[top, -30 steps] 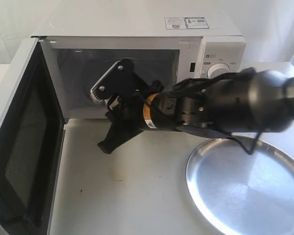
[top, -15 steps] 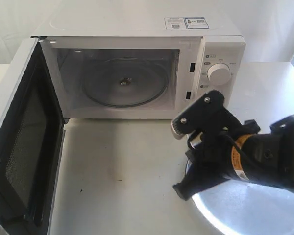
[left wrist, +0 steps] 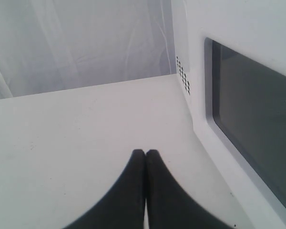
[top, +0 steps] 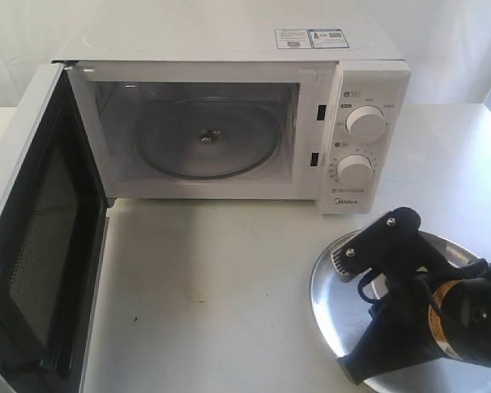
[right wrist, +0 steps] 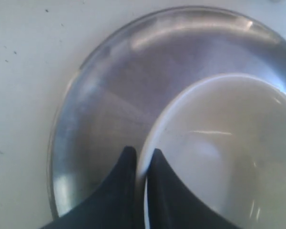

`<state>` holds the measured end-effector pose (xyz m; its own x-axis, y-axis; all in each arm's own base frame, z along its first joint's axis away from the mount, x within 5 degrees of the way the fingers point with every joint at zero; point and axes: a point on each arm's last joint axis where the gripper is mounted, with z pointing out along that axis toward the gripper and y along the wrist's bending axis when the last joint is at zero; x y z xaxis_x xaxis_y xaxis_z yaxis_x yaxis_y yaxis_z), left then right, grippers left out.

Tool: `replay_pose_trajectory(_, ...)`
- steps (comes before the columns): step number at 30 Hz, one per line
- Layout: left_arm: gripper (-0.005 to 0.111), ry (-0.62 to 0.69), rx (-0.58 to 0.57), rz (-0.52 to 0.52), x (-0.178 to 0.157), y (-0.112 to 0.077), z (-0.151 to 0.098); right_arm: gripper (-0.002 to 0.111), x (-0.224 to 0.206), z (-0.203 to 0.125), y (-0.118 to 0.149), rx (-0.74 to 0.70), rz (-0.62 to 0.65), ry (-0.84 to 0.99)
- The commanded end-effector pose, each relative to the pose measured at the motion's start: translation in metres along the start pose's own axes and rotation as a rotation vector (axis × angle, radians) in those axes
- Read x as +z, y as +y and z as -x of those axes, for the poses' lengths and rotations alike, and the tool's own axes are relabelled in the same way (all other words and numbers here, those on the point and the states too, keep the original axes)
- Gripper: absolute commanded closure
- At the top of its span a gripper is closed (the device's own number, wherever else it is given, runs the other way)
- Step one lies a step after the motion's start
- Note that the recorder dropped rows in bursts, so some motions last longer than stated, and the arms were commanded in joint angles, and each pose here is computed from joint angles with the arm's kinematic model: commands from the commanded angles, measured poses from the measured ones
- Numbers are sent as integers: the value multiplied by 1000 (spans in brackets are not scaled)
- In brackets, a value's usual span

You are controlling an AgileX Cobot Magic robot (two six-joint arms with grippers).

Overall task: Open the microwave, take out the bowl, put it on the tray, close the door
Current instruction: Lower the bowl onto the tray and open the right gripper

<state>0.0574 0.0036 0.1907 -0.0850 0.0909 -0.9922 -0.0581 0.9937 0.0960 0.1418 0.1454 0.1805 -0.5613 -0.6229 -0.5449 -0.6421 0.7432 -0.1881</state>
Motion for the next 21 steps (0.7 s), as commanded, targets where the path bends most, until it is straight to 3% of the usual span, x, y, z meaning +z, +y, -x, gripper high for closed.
replay_pose_trajectory(1, 107, -9, -9, -4, 0, 0, 1, 108, 1, -9, -3, 0, -27, 31)
replay_pose_trajectory(8, 107, -9, -9, -4, 0, 0, 1, 108, 10, -13, 1, -45, -10, 40)
replay_pose_trajectory(14, 107, -9, -9, -4, 0, 0, 1, 108, 10, -11, 1, -1, -8, 16)
replay_pose_trajectory(19, 107, -9, -9, -4, 0, 0, 1, 88, 10, -8, 5, 5, 29, -12)
replay_pose_trajectory(21, 107, -9, -9, -4, 0, 0, 1, 85, 10, -7, 6, 5, 45, -24)
